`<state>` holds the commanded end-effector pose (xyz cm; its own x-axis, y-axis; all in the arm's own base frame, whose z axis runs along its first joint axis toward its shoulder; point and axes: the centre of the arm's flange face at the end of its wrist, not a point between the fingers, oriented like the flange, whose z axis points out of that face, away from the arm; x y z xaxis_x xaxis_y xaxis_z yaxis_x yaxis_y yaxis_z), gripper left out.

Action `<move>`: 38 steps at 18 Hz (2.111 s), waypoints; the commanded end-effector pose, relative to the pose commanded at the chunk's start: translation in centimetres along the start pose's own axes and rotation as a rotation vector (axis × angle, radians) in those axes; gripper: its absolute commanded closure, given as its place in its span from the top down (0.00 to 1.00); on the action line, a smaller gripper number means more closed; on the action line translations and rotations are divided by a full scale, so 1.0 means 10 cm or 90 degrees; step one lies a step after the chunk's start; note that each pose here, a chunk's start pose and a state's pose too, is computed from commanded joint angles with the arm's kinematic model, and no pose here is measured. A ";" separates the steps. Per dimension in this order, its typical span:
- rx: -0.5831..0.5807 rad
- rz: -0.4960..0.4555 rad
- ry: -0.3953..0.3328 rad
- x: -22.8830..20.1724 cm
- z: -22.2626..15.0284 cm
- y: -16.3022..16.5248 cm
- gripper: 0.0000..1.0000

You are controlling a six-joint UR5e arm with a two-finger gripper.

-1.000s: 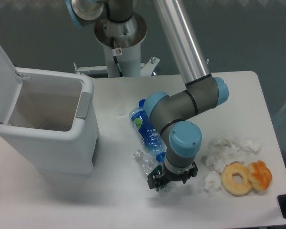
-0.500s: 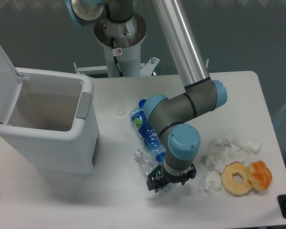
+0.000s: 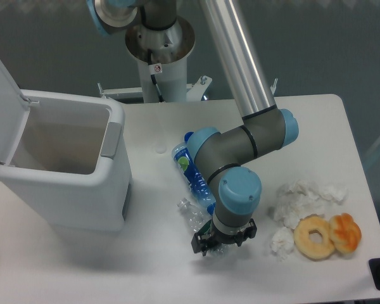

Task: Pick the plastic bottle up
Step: 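Close the gripper on the crushed clear bottle's green-labelled end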

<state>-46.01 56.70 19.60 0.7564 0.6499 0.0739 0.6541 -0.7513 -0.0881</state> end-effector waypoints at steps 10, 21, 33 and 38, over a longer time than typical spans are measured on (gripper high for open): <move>-0.001 0.003 0.000 0.02 -0.03 0.04 0.68; 0.000 0.004 0.000 0.02 -0.04 0.04 0.67; 0.007 0.004 -0.001 0.02 -0.10 0.03 0.66; 0.016 0.006 -0.004 0.03 -0.19 0.00 0.64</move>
<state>-45.81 56.65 21.50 0.7628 0.6431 0.0674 0.6463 -0.7546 -0.1138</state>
